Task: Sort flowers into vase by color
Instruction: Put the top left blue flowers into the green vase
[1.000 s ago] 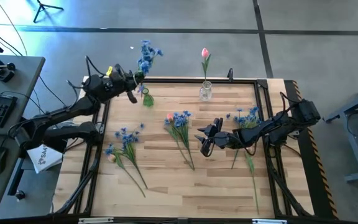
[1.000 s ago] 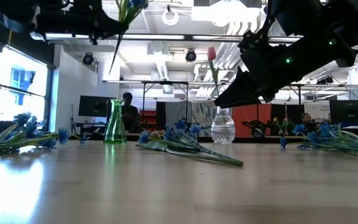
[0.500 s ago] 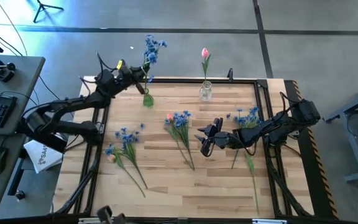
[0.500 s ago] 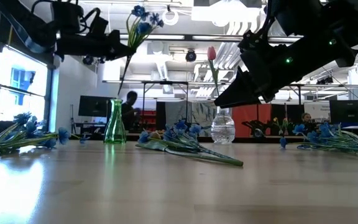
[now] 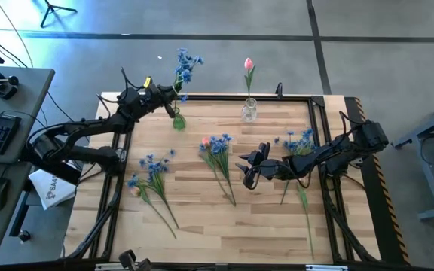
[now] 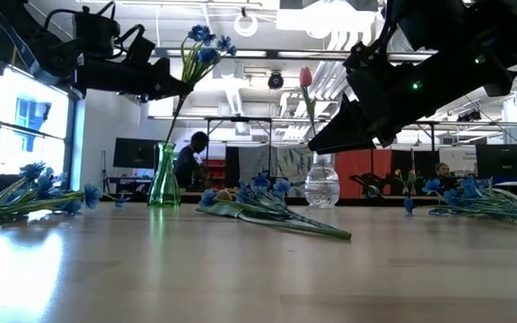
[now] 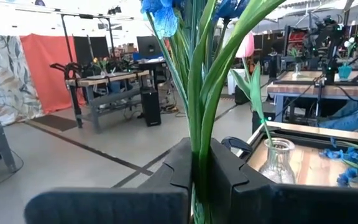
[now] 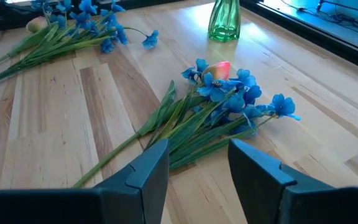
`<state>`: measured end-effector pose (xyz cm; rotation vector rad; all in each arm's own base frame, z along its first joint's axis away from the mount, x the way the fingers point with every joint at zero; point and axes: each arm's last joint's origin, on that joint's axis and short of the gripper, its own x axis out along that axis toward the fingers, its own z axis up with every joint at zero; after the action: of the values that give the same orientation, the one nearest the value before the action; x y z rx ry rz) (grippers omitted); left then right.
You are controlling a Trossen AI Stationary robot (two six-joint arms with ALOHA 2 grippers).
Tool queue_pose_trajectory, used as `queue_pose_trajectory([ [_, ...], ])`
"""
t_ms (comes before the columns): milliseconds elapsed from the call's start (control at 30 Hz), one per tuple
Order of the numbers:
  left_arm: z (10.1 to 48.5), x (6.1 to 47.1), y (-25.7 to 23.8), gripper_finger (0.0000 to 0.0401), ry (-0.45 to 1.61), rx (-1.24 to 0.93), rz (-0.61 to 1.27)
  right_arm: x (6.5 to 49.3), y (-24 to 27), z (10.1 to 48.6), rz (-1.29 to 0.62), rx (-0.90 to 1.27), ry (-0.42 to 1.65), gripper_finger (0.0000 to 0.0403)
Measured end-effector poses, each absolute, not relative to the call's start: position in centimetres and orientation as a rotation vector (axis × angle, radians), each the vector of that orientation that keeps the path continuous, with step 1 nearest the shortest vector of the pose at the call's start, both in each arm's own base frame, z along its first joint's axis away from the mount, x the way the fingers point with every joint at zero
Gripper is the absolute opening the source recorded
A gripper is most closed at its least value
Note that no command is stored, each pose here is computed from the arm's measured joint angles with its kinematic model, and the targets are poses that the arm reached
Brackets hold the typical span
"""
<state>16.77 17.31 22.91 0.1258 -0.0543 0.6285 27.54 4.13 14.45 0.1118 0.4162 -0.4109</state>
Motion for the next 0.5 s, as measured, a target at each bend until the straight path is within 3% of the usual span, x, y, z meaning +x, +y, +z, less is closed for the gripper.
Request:
queue_pose_trajectory([
  [500, 23.27, 16.49, 16.81, 0.0136, -0.032, 0.144, 0.579, 27.55, 4.13, 14.47, -0.412, 0.117, 0.412, 0.0161],
])
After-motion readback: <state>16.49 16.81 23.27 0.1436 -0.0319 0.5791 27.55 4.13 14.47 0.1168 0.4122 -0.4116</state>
